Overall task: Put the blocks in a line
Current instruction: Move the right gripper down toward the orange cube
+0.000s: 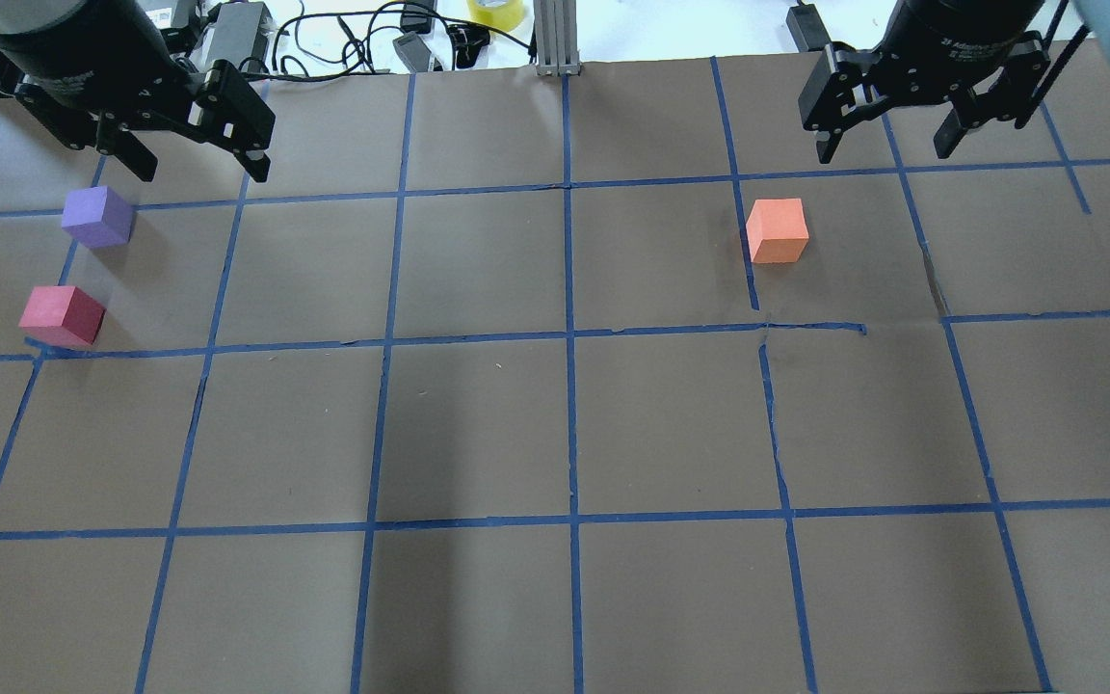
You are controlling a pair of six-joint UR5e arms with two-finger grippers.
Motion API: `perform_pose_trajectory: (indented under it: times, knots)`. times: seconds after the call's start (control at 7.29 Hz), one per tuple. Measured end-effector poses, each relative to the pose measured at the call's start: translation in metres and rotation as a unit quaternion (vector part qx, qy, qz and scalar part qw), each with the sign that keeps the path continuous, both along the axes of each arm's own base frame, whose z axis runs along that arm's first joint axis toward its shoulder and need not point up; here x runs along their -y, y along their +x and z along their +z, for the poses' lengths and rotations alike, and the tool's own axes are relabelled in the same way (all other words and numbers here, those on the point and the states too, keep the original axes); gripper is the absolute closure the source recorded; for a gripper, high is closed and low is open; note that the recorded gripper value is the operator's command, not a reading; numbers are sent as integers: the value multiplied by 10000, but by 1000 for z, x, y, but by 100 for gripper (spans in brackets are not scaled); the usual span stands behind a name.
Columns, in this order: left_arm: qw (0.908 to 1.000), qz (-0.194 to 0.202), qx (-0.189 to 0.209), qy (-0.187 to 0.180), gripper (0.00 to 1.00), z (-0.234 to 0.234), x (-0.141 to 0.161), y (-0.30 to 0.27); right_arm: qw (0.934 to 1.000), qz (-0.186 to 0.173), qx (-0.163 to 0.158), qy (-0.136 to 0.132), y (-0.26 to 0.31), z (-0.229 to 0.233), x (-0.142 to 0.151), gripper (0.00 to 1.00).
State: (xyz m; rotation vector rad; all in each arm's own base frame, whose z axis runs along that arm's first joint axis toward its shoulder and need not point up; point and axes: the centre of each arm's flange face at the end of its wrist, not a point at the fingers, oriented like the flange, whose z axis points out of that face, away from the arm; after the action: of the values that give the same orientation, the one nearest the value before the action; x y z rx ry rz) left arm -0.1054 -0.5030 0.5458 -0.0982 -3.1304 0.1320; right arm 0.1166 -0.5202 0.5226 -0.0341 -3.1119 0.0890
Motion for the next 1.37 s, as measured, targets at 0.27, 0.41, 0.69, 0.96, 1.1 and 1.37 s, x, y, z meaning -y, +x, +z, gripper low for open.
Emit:
perform_pose_trajectory:
  times: [0.27, 0.41, 0.69, 0.96, 1.1, 1.37]
  knots:
    - [10000, 29, 2, 13, 0, -1, -2, 1, 10000, -5, -2, -15, -1, 0, 1, 0]
    - [10000, 35, 6, 15, 0, -1, -2, 1, 10000, -10, -3, -18, -1, -1, 1, 0]
    - [10000, 38, 9, 18, 0, -1, -2, 1, 10000, -4, 1, 0, -1, -5, 4, 0]
    - [10000, 35, 9, 25, 0, -2, -3, 1, 9999, 20, -2, -142, -1, -12, 19, 0]
    - [10000, 26, 10, 22, 0, -1, -3, 1, 9997, 28, -29, -258, -2, -18, 31, 0]
    - [10000, 15, 11, 23, 0, -2, -5, 1, 9992, 24, -61, -385, -4, -54, 75, 8]
